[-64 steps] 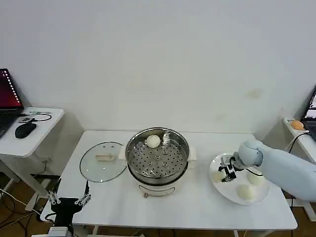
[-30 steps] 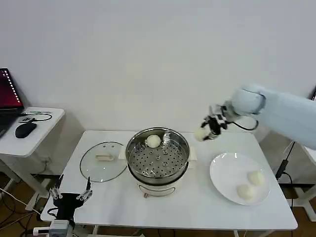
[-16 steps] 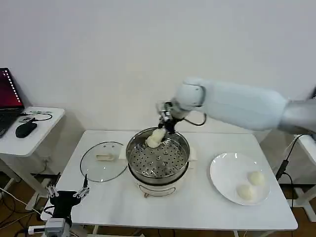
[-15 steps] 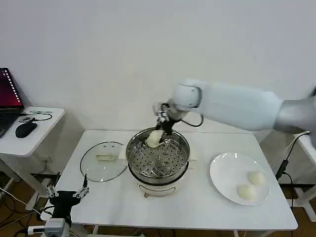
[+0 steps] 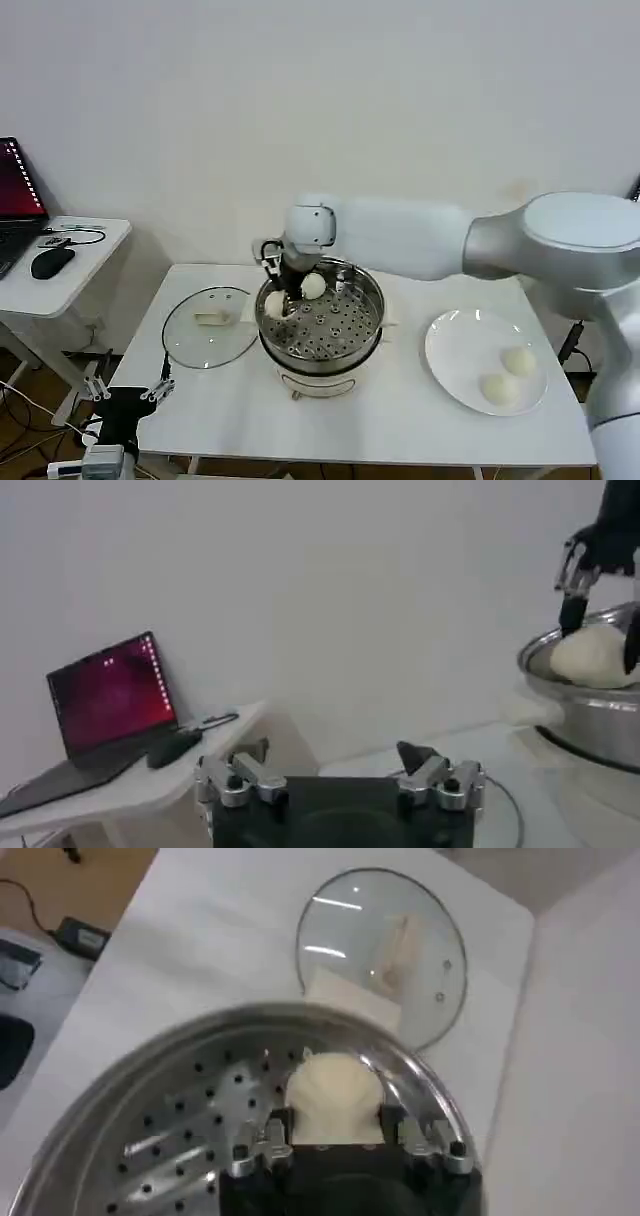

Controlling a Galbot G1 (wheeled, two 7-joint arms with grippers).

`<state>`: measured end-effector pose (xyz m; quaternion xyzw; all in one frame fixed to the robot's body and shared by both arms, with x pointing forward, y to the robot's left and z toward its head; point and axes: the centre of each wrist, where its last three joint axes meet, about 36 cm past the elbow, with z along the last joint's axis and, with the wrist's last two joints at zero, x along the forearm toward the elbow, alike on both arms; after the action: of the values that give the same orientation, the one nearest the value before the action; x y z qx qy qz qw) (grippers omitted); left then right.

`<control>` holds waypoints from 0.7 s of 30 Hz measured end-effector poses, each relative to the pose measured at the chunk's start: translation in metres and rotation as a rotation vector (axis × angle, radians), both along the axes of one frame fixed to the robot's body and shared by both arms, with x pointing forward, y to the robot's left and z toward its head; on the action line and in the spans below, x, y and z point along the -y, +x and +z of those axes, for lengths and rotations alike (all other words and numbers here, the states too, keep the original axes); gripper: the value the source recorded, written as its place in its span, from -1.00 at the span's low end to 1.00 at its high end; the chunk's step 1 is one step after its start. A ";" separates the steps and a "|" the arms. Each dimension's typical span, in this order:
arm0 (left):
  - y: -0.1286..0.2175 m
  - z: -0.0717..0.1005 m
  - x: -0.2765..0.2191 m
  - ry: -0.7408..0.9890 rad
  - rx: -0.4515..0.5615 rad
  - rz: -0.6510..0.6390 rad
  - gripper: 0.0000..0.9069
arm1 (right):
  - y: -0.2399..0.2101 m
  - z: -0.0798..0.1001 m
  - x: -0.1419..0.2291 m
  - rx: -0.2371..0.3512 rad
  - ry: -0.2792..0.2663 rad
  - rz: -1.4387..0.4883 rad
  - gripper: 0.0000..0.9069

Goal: Take steamed baozi put them in steamer then cover it.

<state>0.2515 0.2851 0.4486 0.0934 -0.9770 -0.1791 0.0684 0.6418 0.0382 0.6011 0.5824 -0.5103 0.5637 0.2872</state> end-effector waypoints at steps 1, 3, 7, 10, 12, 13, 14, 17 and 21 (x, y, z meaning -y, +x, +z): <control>0.000 0.000 0.000 0.000 0.000 0.000 1.00 | 0.001 -0.002 0.000 0.000 -0.004 -0.002 0.27; 0.000 0.000 0.000 0.001 0.001 0.000 1.00 | 0.003 -0.005 -0.001 0.001 -0.010 -0.007 0.27; 0.000 0.000 -0.001 0.002 0.002 -0.001 1.00 | 0.007 -0.008 0.000 0.007 -0.021 -0.016 0.27; 0.001 0.001 -0.001 0.003 0.004 -0.002 1.00 | 0.007 -0.011 -0.003 0.007 -0.024 -0.017 0.27; 0.001 0.001 0.000 0.003 0.006 -0.003 1.00 | 0.007 -0.013 -0.005 0.006 -0.029 -0.016 0.27; 0.001 0.001 0.000 0.003 0.006 -0.003 1.00 | 0.007 -0.014 -0.006 0.007 -0.031 -0.015 0.27; 0.001 0.001 0.000 0.004 0.006 -0.003 1.00 | 0.008 -0.016 -0.007 0.007 -0.033 -0.014 0.27; 0.001 0.001 0.000 0.003 0.006 -0.003 1.00 | 0.008 -0.018 -0.008 0.009 -0.038 -0.016 0.27; 0.000 0.002 0.000 0.002 0.006 -0.003 1.00 | 0.009 -0.020 -0.006 0.012 -0.048 -0.015 0.31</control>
<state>0.2515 0.2849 0.4506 0.0926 -0.9772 -0.1798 0.0653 0.6508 0.0446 0.5814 0.5679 -0.5029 0.5772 0.3023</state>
